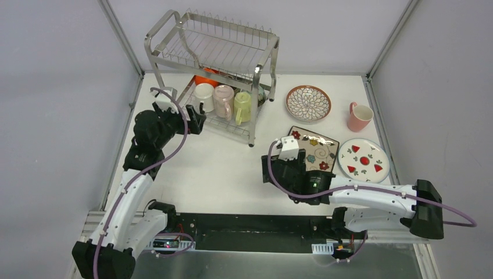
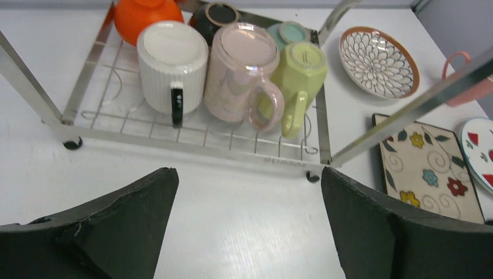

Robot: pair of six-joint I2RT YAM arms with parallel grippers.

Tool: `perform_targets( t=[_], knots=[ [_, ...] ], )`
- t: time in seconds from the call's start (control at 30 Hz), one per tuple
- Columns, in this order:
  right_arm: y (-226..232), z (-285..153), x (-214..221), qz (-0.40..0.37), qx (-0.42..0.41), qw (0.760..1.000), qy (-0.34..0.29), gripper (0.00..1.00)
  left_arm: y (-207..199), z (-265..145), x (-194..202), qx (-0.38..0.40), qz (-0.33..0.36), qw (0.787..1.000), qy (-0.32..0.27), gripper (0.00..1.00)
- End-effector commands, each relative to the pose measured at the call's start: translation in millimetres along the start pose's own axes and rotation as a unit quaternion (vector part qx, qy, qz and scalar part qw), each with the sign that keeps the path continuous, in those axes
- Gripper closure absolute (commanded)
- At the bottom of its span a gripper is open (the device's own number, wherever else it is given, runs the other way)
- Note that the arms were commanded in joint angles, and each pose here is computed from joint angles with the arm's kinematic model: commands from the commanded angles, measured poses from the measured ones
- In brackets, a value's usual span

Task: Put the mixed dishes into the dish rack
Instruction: Pick up the cup at the corner of the board.

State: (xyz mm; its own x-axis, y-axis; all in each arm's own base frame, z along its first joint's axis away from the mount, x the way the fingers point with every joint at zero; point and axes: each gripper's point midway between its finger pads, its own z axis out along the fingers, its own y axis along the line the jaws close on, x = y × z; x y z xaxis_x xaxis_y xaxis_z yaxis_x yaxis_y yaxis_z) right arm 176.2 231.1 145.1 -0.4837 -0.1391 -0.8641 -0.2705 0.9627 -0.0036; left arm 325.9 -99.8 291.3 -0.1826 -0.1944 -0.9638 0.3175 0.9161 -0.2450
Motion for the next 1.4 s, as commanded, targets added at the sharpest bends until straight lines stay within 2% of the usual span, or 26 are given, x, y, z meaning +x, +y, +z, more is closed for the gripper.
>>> perform_targets(
  t=[0.0,0.17,0.27,0.47,0.63,0.8,0.93,1.1,1.2,1.33,1.37],
  knots=[
    [-15.5,2.1,-22.7,0.087,0.009,0.996,-0.009,0.00,-8.4,-24.3,34.2,0.014,-0.041,0.998,0.048,0.01],
    [-49.2,7.7,-36.8,0.166,0.042,0.985,-0.024,0.00,-14.7,-40.2,47.4,0.024,-0.069,0.996,0.051,0.01],
    [-70.4,11.0,-43.1,0.199,0.066,0.977,-0.033,0.00,-18.1,-42.3,67.5,0.031,-0.102,0.991,0.078,0.01],
    [-112.5,23.2,-51.4,0.223,0.111,0.968,-0.023,0.00,-42.0,-46.7,80.6,0.095,-0.107,0.981,0.130,0.01],
    [-153.9,28.8,-62.4,0.252,0.167,0.953,-0.022,0.00,-65.2,-57.4,81.1,0.142,-0.123,0.972,0.144,0.01],
    [-193.1,32.1,-72.5,0.307,0.220,0.926,-0.030,0.00,-57.1,-60.0,83.4,0.095,-0.167,0.970,0.147,0.01],
    [-210.8,38.3,-73.7,0.338,0.242,0.909,-0.024,0.00,-58.2,-63.7,82.0,0.109,-0.115,0.976,0.148,0.01],
    [-251.0,47.1,-76.9,0.359,0.290,0.886,-0.026,0.00,-49.4,-64.4,86.4,0.075,-0.104,0.980,0.151,0.01],
    [-277.3,56.5,-86.9,0.376,0.293,0.878,-0.049,0.09,-42.0,-63.4,91.0,0.051,-0.109,0.981,0.150,0.02],
    [-304.8,68.2,-91.5,0.415,0.296,0.859,-0.052,0.35,-44.3,-65.5,90.7,0.057,-0.104,0.982,0.147,0.02],
    [-311.6,70.1,-91.5,0.423,0.300,0.853,-0.051,0.38,-45.3,-65.9,89.9,0.060,-0.101,0.982,0.146,0.02]
  ],
)
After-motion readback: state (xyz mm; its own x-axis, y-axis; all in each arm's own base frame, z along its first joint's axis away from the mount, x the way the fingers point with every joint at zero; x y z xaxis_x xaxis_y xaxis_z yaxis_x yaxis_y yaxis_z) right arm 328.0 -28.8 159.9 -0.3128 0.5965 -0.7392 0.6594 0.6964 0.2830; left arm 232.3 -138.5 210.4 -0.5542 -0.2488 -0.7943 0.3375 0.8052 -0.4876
